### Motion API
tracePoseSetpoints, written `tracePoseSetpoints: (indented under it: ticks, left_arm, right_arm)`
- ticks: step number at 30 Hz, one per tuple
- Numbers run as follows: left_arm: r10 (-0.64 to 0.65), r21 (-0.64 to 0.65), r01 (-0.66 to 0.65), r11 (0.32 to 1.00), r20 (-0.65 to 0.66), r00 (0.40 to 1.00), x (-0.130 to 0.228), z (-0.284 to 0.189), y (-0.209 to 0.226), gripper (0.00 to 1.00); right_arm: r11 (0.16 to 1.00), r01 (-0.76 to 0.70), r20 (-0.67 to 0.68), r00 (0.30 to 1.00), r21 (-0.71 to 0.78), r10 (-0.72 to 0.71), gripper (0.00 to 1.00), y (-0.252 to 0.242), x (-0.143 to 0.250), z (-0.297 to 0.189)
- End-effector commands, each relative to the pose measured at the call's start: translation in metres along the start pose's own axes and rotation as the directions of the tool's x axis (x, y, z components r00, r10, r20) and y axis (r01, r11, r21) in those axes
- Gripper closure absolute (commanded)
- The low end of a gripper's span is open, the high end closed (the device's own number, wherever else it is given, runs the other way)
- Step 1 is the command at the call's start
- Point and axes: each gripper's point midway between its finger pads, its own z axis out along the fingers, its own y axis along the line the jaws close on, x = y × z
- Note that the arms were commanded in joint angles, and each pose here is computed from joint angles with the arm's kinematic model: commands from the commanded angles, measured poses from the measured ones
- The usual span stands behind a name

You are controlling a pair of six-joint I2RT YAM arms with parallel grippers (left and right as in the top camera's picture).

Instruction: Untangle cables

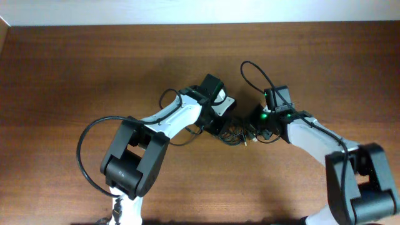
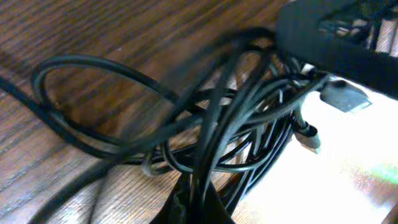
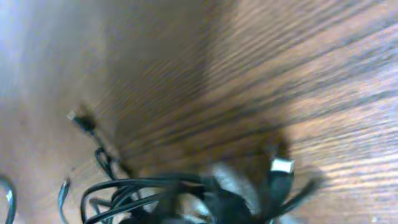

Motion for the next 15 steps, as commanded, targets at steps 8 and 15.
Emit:
tracePoseSetpoints:
  ticks: [8,15]
  left_arm:
    - [-0.077,-0.025,0.083,0.996,0.199,0.977,-0.051,-0.049,0.008,1.0]
    - [-0.204,-0.435,0.277,0.857,0.208,0.957,-0.021,-0.083,0.076,1.0]
  right_arm:
    - [0.597,0.264,-0.132,0.833,-0.757,-0.537,0.96,0.092,0.06,-0.157]
    - [0.369,0.223,-0.088,0.742,-0.902,-0.665,0.96,0.104,0.085,-0.201]
